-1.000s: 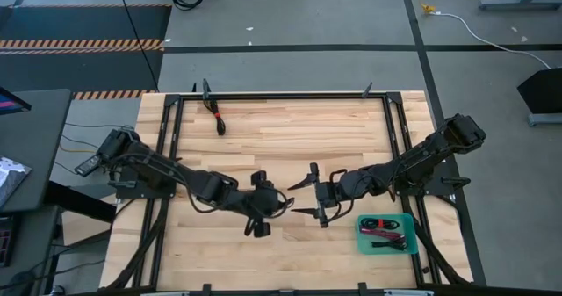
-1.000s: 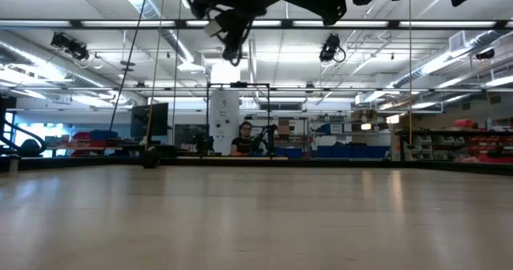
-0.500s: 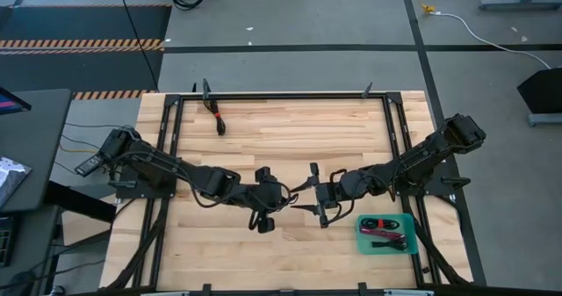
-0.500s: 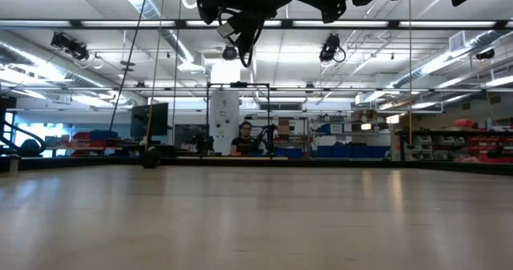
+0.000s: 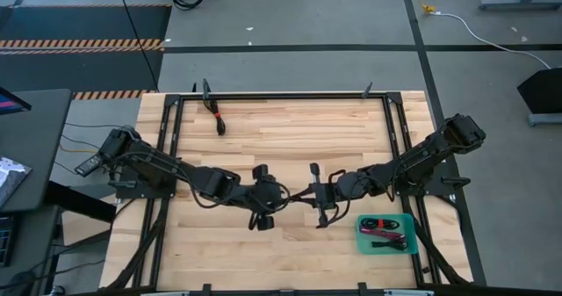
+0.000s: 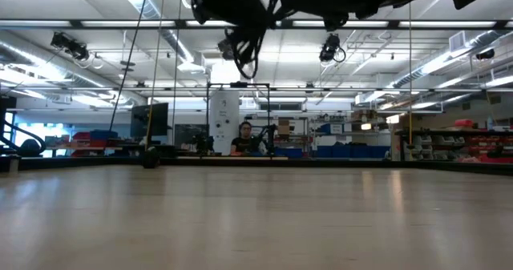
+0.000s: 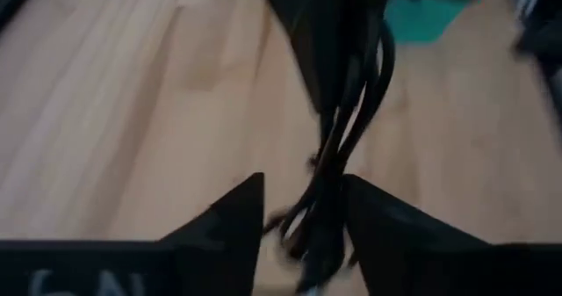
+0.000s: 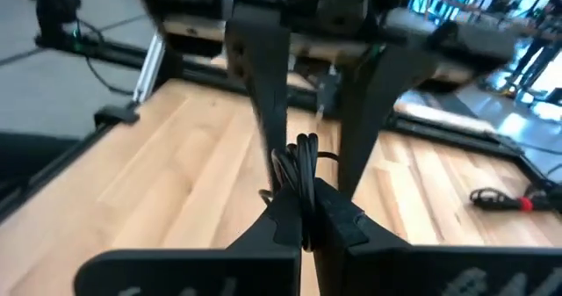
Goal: Pick and place USB-C Cables
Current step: Put the black charger cable into the green bin
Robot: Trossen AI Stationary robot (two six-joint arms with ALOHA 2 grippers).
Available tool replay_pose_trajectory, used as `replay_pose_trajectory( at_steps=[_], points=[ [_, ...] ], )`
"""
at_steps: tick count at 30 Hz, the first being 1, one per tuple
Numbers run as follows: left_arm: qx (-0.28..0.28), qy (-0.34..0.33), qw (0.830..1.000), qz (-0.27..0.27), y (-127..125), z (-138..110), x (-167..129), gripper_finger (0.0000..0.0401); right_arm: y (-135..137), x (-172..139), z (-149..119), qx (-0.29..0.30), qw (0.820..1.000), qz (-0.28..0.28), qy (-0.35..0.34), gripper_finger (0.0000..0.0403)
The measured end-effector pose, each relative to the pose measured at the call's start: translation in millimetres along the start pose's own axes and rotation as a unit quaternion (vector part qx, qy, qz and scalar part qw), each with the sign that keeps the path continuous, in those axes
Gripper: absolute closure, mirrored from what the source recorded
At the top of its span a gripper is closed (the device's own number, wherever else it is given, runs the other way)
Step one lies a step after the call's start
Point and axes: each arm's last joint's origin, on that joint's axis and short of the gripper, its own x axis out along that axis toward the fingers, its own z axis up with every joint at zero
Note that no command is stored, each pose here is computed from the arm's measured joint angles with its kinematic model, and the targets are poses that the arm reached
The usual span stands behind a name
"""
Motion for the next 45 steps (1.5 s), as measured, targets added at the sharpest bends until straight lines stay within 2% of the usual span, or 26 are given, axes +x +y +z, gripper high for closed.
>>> replay_pose_trajectory(
  at_steps=[4, 7, 12, 18, 24, 26, 29, 36, 38, 42, 45],
  points=[
    [0.031, 0.037, 0.998, 0.038, 3.1, -8.2, -13.6, 0.0207, 1.6, -1.3, -8.4, -0.007, 0.999, 0.012, 0.045, 0.0393],
    [0.033, 0.051, 0.996, 0.059, 6.3, -10.8, -27.8, 0.0199, 0.4, -7.4, -9.3, 0.003, 0.997, 0.021, 0.073, 0.0393],
    [0.027, 0.073, 0.994, 0.077, 7.4, -16.9, -36.0, 0.0204, -8.0, -24.5, 17.9, 0.026, 0.987, 0.027, 0.154, 0.0393],
    [0.013, 0.082, 0.993, 0.087, 7.3, -22.0, -33.8, 0.022, -16.3, -50.5, 58.7, 0.086, 0.944, 0.055, 0.313, 0.0393],
    [0.012, 0.071, 0.992, 0.103, 8.1, -20.7, -33.8, 0.0229, -8.8, -68.4, 90.2, 0.132, 0.9, 0.1, 0.403, 0.0393],
    [0.012, 0.07, 0.992, 0.106, 8.3, -20.7, -33.8, 0.0229, -4.4, -74.7, 95.3, 0.166, 0.877, 0.111, 0.437, 0.0393],
    [0.009, 0.062, 0.991, 0.122, 9.2, -20.2, -33.9, 0.0229, 4.7, -83.5, 91.2, 0.211, 0.831, 0.108, 0.504, 0.0393],
    [0.009, 0.052, 0.989, 0.14, 7.5, -20.7, -35.6, 0.0229, 26.3, -101.3, 62.4, 0.264, 0.686, 0.042, 0.677, 0.0393],
    [0.011, 0.052, 0.989, 0.138, 5.1, -21.7, -36.7, 0.0229, 35.0, -102.8, 55.2, 0.275, 0.655, 0.039, 0.703, 0.0393],
    [0.021, 0.049, 0.989, 0.134, -0.2, -23.4, -39.3, 0.0229, 52.3, -99.4, 41.6, 0.29, 0.62, 0.038, 0.728, 0.0393],
    [0.034, 0.049, 0.99, 0.13, -3.8, -24.5, -41.1, 0.0229, 61.7, -94.0, 35.2, 0.285, 0.612, 0.034, 0.737, 0.0392]
  ],
)
